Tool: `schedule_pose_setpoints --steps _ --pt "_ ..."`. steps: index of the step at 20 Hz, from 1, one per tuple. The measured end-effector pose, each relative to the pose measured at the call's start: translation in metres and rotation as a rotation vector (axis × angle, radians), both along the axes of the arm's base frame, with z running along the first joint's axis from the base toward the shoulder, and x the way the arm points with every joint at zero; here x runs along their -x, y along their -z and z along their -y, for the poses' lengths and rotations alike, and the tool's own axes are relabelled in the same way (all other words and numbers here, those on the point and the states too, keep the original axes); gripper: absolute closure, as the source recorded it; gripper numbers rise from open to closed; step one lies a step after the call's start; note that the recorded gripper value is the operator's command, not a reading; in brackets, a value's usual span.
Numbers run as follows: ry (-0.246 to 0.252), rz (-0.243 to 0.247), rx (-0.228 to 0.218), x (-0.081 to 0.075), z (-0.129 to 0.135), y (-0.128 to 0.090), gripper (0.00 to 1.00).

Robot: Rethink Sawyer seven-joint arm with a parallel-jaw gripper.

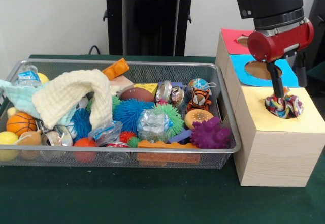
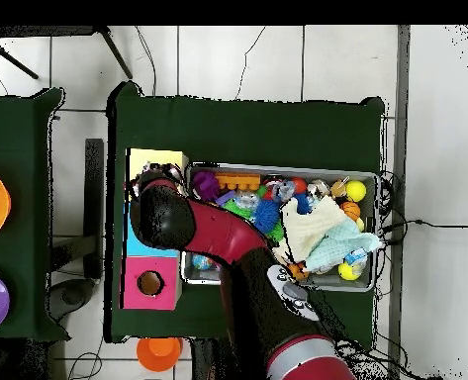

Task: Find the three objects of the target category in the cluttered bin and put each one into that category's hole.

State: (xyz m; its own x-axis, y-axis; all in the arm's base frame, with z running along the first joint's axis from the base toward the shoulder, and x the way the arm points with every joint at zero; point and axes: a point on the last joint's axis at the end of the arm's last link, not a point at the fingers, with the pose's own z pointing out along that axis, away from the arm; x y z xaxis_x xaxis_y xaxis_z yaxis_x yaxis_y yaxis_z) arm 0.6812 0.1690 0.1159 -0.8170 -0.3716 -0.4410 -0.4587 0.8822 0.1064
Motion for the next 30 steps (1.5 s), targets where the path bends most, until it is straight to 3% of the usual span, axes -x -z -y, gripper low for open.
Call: schedule_pose_setpoints --steps 9,23,24,30 --pt "-0.025 -0.043 -0.036 0.003 -0.005 -0.003 0.0" --pt "-0.043 -0.062 -0.042 0.005 -0.005 -0.013 0.0" --pt "-0.043 -0.06 -0.041 0.004 -0.005 -0.014 1.0" --pt "-0.044 -0.06 -0.029 0.006 -0.006 -0.013 1.0"
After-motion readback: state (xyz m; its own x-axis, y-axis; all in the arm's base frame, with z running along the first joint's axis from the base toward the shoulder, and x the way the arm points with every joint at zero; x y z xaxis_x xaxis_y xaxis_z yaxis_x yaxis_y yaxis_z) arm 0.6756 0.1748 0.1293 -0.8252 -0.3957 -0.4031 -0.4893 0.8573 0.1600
